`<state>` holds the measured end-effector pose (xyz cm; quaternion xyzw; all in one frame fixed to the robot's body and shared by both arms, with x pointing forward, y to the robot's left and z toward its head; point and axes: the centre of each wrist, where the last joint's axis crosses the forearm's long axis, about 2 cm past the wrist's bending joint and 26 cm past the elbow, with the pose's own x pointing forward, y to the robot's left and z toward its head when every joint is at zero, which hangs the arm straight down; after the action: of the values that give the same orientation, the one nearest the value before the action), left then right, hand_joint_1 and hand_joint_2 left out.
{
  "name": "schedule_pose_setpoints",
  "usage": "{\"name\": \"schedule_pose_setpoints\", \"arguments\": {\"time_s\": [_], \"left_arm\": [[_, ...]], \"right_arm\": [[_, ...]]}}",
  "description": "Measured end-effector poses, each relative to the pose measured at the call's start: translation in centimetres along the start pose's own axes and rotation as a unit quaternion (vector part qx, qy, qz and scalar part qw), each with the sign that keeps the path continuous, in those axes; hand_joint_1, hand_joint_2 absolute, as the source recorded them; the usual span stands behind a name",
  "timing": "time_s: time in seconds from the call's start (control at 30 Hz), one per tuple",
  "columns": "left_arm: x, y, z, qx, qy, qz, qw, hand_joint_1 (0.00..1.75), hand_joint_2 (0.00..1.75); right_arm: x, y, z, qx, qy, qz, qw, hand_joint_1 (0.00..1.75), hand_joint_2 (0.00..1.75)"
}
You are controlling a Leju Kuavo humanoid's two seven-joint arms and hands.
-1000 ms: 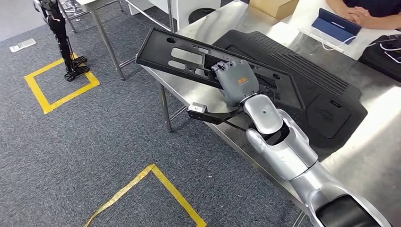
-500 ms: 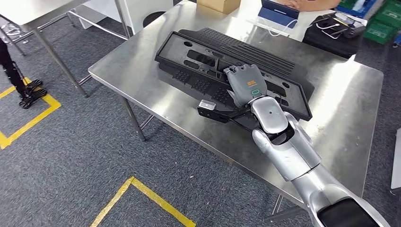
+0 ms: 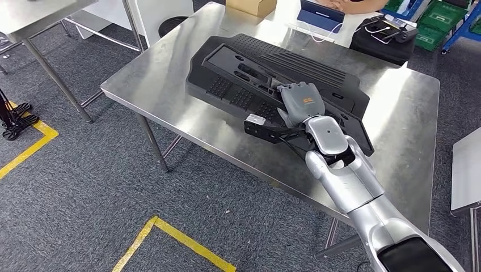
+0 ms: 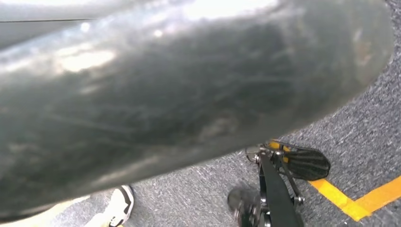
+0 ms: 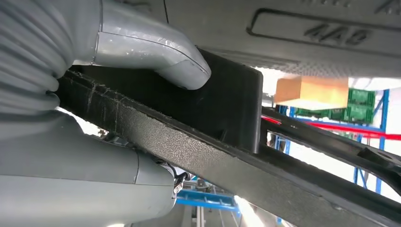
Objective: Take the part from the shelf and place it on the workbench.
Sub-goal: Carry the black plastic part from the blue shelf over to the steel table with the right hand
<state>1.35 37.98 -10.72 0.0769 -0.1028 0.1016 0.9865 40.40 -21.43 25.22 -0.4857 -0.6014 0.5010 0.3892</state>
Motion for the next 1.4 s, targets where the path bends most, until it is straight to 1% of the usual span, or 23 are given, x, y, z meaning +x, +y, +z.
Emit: {"name": "schedule_pose_setpoints", "arguments": {"time_s": [0.1,0.27,1.13,1.4], "left_arm": [[0.0,-0.4,0.0,-0.001,0.0,0.002,1.0,0.0,0.0],[0.0,-0.3,0.0,0.003,0.001,0.005,1.0,0.0,0.0],[-0.1,-0.3,0.0,0.008,0.003,0.021,1.0,0.0,0.0],[-0.1,-0.3,0.0,0.006,0.013,0.024,1.0,0.0,0.0]], "right_arm": [[0.6,-0.8,-0.6,-0.01,-0.004,-0.005,1.0,1.75,1.75],[1.3,-1.1,-0.8,-0.011,-0.01,-0.012,1.0,1.75,1.75],[2.5,-0.7,-0.6,0.005,-0.031,-0.007,0.999,1.75,1.75],[2.7,-0.7,-0.7,0.007,-0.032,-0.006,0.999,1.75,1.75]]}}
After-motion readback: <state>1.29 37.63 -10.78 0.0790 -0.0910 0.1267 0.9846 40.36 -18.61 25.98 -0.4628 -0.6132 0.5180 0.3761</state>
